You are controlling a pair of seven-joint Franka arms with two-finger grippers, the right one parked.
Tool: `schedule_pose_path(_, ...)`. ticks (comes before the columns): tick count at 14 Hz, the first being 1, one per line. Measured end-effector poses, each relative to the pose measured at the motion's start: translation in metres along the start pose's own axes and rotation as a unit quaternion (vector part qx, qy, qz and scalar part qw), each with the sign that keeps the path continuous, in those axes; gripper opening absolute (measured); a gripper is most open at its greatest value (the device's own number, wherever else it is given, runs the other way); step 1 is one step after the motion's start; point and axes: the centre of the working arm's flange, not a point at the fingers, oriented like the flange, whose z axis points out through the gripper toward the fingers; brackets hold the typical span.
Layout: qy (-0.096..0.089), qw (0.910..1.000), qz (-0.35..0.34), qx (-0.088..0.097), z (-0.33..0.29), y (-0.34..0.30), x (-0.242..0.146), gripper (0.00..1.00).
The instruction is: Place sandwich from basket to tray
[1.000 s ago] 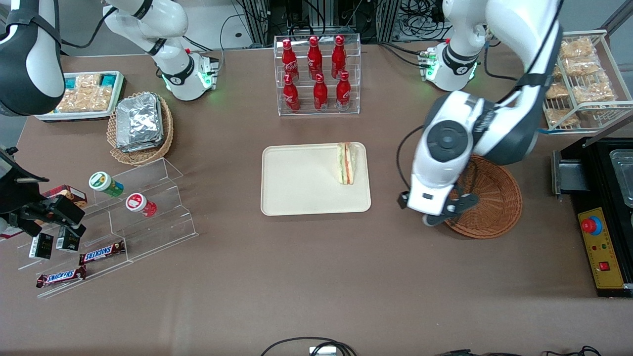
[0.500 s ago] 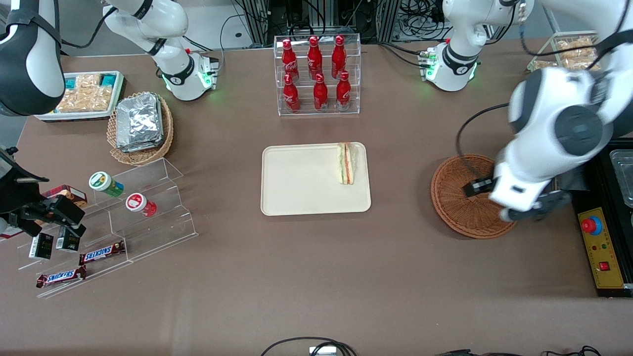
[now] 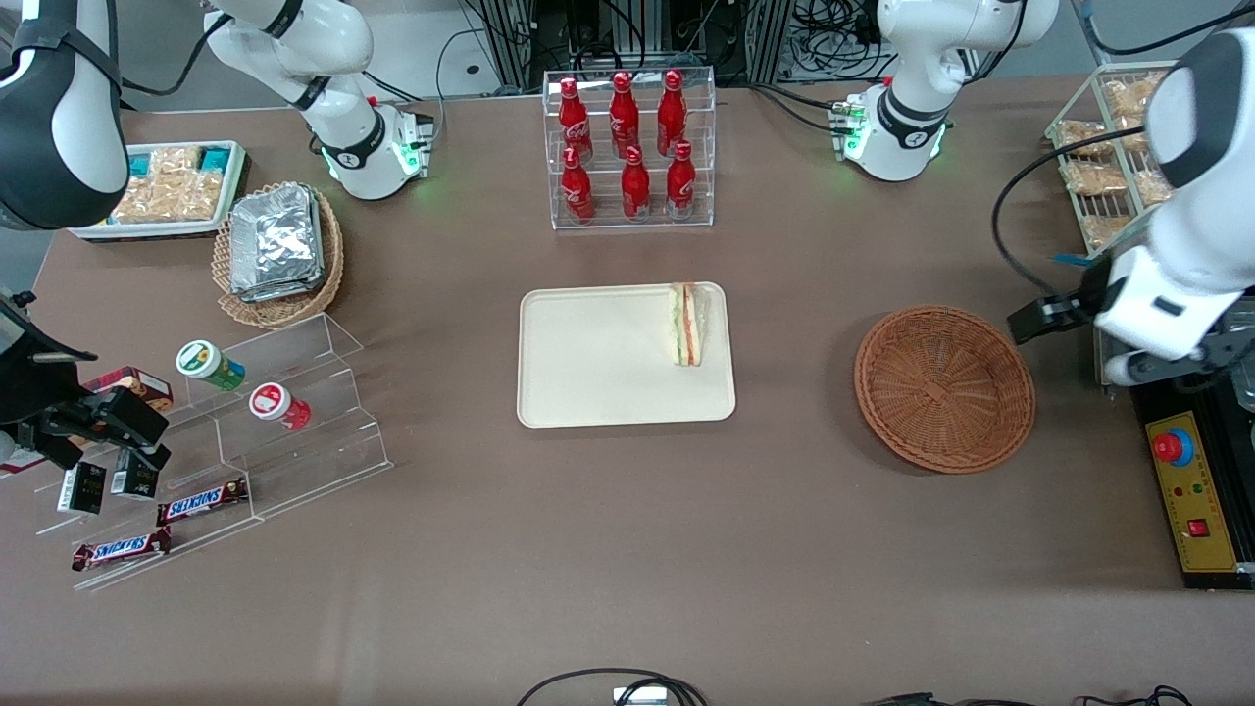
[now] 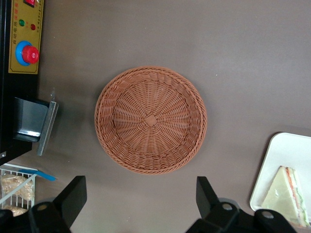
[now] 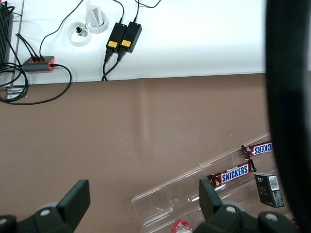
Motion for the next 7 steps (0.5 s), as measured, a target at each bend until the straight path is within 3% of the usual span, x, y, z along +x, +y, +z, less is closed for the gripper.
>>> schedule_pose_path(7,0.028,0.9964,0.079,-0.008,-0.041,0.006,-0.028,1.00)
